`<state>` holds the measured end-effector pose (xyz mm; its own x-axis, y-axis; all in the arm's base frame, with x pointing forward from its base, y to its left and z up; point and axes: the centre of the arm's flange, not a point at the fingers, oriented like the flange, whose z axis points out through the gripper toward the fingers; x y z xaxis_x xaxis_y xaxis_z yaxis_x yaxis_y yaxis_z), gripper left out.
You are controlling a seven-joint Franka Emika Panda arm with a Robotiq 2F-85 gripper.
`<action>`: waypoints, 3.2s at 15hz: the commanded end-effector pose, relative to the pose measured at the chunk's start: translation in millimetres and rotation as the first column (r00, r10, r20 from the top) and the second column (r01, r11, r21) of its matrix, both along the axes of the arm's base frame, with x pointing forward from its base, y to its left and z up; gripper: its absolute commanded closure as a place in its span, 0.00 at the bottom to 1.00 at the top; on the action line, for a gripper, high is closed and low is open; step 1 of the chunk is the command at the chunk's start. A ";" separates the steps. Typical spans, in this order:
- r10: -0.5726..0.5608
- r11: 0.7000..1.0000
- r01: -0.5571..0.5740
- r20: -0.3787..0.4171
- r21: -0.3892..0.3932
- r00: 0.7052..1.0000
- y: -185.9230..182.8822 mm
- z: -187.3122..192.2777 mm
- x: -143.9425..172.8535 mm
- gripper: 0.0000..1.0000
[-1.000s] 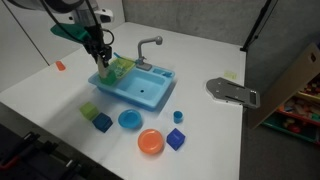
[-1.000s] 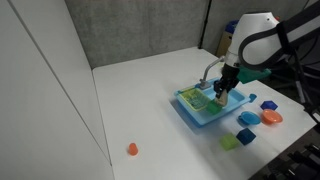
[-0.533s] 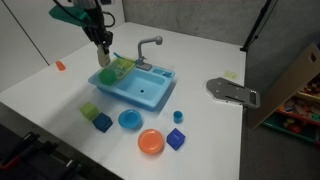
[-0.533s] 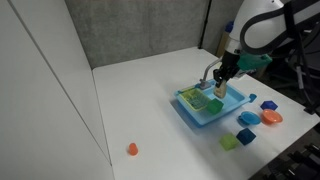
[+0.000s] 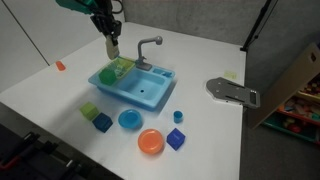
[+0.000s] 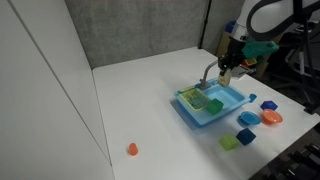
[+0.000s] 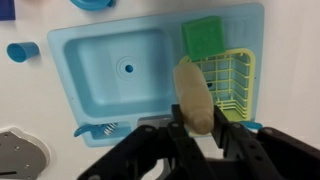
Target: Put the white bottle in the sink
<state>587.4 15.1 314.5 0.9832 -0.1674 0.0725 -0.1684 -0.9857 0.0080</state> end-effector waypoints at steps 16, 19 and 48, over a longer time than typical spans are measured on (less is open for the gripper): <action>-0.168 0.985 0.163 -0.070 -0.064 0.983 -85.4 -68.0 36.9 0.90; -0.180 0.983 0.175 -0.083 -0.057 0.980 -87.5 -88.2 33.2 0.90; -0.256 0.967 0.254 -0.108 -0.036 0.960 -97.3 -191.8 7.7 0.43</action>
<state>595.2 -83.1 119.7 0.9170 -0.3962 -0.0462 -0.3929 -0.9171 0.0678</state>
